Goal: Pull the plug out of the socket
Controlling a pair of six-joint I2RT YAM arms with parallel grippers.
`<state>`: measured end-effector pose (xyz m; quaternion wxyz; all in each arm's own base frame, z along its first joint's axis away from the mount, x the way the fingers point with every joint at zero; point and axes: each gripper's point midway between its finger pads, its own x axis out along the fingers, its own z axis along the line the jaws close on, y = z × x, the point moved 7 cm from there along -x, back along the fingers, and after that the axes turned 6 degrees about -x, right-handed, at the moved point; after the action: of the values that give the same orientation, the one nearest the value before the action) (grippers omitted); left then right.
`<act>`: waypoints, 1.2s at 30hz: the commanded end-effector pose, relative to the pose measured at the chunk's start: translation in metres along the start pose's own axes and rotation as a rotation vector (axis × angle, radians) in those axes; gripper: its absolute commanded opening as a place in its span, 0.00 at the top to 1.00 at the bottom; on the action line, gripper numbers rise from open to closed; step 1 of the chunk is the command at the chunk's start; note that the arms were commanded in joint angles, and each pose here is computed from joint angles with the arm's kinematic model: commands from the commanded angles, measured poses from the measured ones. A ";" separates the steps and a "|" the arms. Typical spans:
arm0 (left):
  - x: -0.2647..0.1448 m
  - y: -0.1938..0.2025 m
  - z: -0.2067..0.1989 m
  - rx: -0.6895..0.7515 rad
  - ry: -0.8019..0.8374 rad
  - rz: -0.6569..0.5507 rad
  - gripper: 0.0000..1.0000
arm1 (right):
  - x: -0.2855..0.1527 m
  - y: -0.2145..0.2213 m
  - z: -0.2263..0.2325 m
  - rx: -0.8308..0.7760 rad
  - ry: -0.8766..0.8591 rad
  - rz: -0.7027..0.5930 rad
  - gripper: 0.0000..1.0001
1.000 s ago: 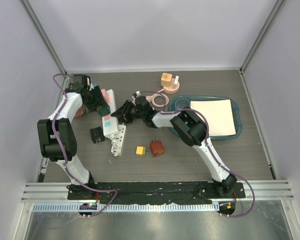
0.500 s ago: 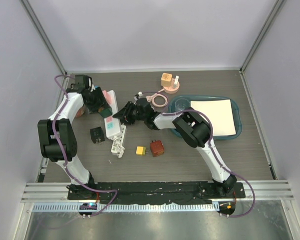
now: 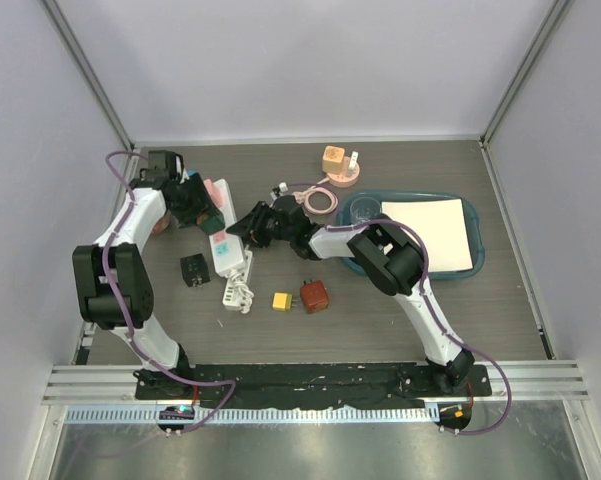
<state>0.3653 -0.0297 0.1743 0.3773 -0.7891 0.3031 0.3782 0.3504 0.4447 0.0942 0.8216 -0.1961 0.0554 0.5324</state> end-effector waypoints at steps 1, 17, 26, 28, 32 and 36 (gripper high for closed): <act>-0.032 -0.013 -0.020 0.021 0.103 -0.088 1.00 | -0.006 -0.028 0.016 -0.082 0.020 -0.106 0.99; -0.051 -0.016 -0.025 0.038 0.085 -0.088 1.00 | 0.001 -0.032 0.036 -0.103 -0.053 -0.071 0.99; -0.086 0.004 -0.028 -0.019 0.153 -0.121 1.00 | -0.012 -0.062 0.069 -0.104 -0.128 -0.097 0.99; -0.088 0.008 -0.023 -0.035 0.132 -0.130 1.00 | -0.016 -0.067 0.067 -0.111 -0.107 -0.105 0.99; -0.082 0.016 -0.006 -0.071 0.093 -0.152 1.00 | -0.020 -0.074 0.064 -0.108 -0.110 -0.106 0.99; -0.062 0.020 0.003 -0.164 0.182 -0.069 1.00 | -0.027 -0.075 0.067 -0.113 -0.114 -0.120 0.99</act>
<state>0.3082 -0.0285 0.2254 0.3520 -0.8308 0.2665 0.3389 0.3937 0.4211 0.0993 0.8247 -0.2341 0.0692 0.5101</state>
